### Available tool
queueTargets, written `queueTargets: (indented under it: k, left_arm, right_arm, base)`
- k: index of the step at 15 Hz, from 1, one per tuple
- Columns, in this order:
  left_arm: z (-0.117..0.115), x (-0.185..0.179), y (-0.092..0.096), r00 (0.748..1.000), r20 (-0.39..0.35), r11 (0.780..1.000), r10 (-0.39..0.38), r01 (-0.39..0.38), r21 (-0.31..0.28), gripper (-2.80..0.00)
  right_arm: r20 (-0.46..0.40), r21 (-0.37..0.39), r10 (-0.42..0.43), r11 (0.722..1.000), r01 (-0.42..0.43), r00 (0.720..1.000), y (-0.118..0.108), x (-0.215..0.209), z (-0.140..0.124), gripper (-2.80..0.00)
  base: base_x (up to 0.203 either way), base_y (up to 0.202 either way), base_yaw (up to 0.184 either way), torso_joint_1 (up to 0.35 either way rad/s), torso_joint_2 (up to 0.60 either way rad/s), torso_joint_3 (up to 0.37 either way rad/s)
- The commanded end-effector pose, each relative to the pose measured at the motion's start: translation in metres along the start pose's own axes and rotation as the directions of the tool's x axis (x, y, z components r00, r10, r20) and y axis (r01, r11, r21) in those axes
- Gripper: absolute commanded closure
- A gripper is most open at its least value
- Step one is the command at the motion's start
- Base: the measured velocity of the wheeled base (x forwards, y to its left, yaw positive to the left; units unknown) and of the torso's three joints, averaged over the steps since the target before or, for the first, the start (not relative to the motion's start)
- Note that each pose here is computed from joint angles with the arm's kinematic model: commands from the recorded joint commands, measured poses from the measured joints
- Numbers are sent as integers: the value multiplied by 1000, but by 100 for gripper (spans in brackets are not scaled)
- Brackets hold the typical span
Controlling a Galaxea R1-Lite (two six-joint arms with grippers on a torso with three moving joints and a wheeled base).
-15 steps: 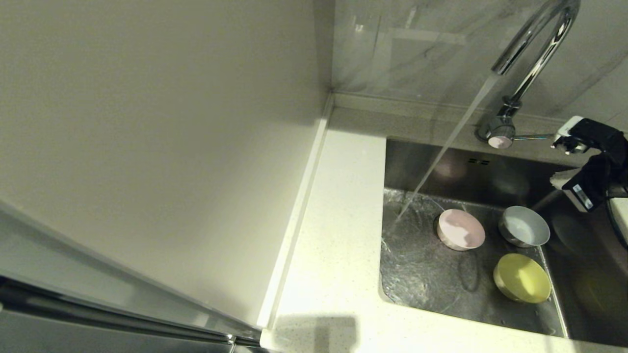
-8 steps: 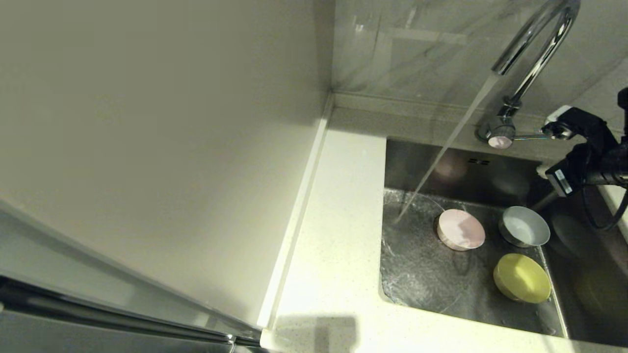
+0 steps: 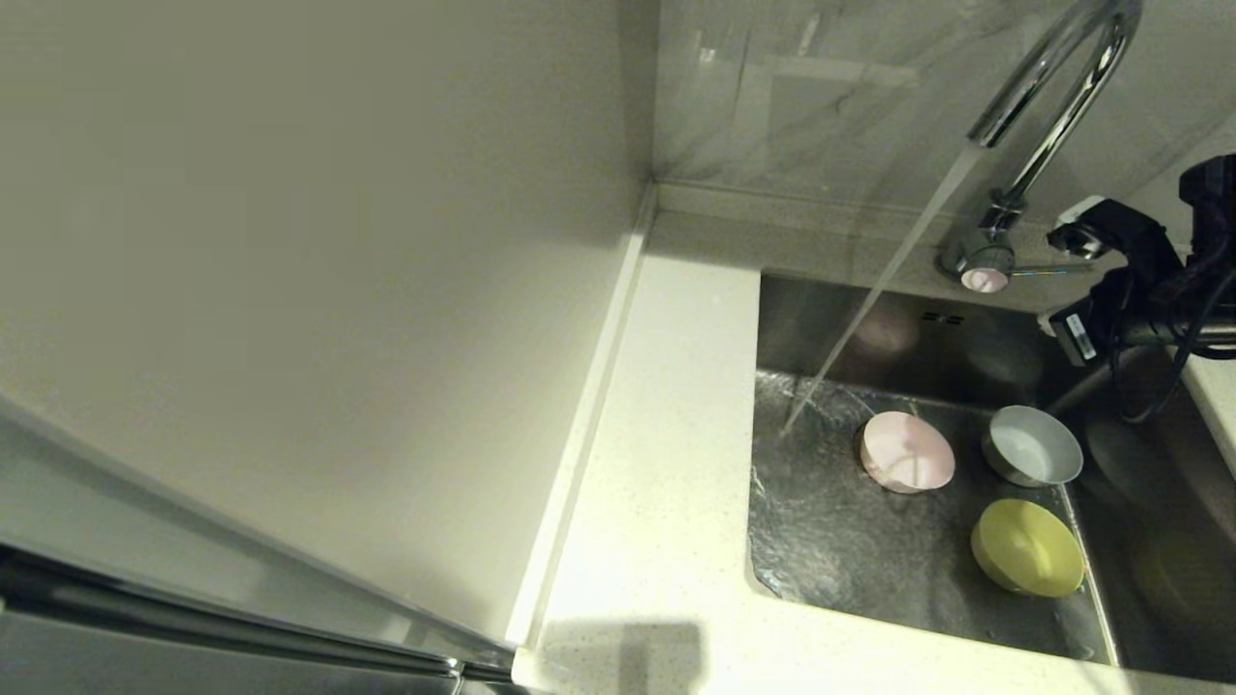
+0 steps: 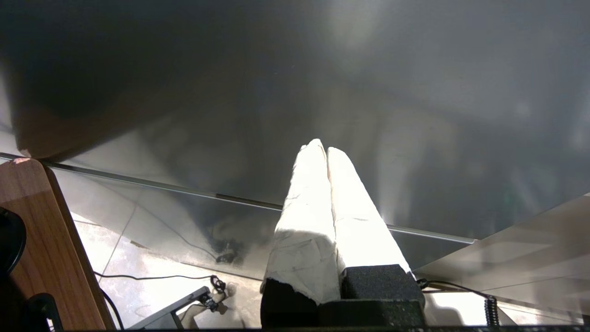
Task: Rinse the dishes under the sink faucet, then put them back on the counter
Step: Turn off the faucet
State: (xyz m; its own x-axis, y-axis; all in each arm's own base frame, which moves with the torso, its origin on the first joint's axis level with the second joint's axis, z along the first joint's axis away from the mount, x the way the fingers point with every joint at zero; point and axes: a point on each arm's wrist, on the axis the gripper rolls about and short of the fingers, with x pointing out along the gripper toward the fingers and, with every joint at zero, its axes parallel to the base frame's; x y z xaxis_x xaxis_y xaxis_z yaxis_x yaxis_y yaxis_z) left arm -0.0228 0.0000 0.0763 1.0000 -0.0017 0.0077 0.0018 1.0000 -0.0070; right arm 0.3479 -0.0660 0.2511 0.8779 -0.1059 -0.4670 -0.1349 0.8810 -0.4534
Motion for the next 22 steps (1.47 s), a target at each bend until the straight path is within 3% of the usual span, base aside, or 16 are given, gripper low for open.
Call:
queueTargets:
  k: [1,10,18,22]
  left_arm:
    - [-1,0,0,1000,-3,1000,0,0,-1,0]
    - [-1,0,0,1000,-3,1000,0,0,-1,0]
    - [-1,0,0,1000,-3,1000,0,0,-1,0]
    - [-1,0,0,1000,-3,1000,0,0,-1,0]
  right_arm:
    - [9,1,-4,1000,4,1000,-3,6,3,0]
    - [54,22,-57,998,55,997,-11,24,4,0]
    - [42,26,-84,996,83,996,-12,30,3,0]
    - [99,26,-121,993,119,988,-16,29,9,0]
  base:
    - [0,0,0,0,0,0]
    - [0,0,0,0,0,0]
    - [0,0,0,0,0,0]
    - [0,0,0,0,0,0]
